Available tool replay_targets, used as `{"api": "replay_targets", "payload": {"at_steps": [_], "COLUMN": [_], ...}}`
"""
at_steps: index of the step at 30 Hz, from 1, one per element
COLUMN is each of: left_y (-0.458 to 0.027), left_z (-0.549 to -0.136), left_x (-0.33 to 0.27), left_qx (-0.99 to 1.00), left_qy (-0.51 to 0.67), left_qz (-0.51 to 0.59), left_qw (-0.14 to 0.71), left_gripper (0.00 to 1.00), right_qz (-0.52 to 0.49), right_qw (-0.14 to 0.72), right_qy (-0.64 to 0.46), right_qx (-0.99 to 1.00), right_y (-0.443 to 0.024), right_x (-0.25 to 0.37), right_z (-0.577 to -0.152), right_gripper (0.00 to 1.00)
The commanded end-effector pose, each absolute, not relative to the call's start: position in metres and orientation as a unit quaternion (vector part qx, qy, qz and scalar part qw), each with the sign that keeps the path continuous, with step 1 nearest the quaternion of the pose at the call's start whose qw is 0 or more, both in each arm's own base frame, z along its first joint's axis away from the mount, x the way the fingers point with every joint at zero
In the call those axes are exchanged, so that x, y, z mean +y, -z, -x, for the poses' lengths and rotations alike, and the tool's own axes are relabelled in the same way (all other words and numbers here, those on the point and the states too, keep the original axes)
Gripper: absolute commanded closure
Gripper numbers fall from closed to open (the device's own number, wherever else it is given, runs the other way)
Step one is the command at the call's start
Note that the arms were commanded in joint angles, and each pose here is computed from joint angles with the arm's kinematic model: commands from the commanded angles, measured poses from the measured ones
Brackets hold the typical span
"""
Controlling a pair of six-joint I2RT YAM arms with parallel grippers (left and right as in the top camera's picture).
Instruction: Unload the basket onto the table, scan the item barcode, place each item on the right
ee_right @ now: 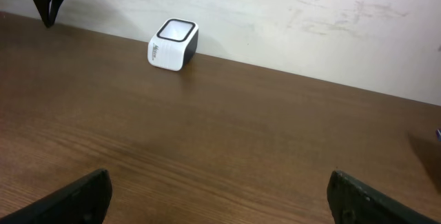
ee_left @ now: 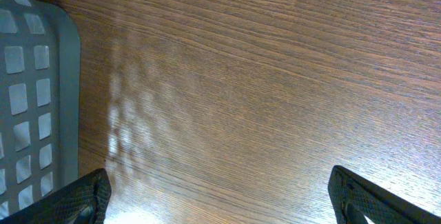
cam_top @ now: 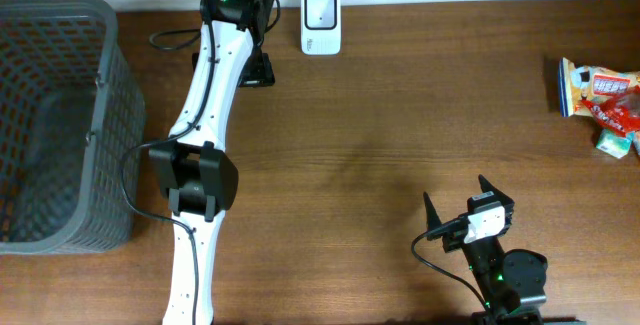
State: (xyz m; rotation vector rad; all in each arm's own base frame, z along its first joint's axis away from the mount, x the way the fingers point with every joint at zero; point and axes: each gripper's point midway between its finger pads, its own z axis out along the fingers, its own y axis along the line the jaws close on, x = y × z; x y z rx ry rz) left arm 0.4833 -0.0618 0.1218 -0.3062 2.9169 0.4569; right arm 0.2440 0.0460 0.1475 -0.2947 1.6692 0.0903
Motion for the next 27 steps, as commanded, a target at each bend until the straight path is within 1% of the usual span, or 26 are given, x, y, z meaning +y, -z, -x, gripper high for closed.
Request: {"api": "replay_targets", "payload": {"at_steps": [1,3,11,12,14,18,27], "left_y": [-0.128,-0.128,-0.128,-0.128,-0.128,-0.128,-0.128], "left_z": [-0.483,-0.483,-0.483,-0.483,-0.483,-0.483,-0.483], "left_x": [-0.06,-0.06,-0.06,-0.06,-0.06,-0.06,-0.06], "left_qx": [0.977,0.977,0.977,0.977,0.977,0.977,0.977], "left_qy": [-0.157,-0.157,-0.157,-0.157,-0.157,-0.157,-0.157], "left_qz": [0.109,0.109,0.109,0.109,0.109,0.109,0.109], "left_qw": [0.094,0.094,0.094,0.094,0.094,0.094,0.094], "left_gripper": [0.01,0.01,0.01,0.01,0.01,0.01,0.01], "right_qz": [0.127,0.127,0.084,0.069,-0.006,-0.028,-0.018], "right_qw": [0.667,0.684,0.682,0.681,0.678,0.678,0.678], "right_qy": [-0.038,-0.037,0.004,0.011,0.012,0.0,-0.011], "right_qx": [0.733,0.718,0.726,0.729,0.735,0.735,0.735], "right_y": [-0.149,-0.159,-0.158,-0.157,-0.155,-0.155,-0.155], "right_x": [0.045,0.045,0.018,0.013,-0.005,-0.007,-0.001], "right_z": [-0.243,-0.241,-0.245,-0.246,-0.246,-0.246,-0.246], "right_gripper": [0.01,0.01,0.01,0.01,0.01,0.02,0.02]}}
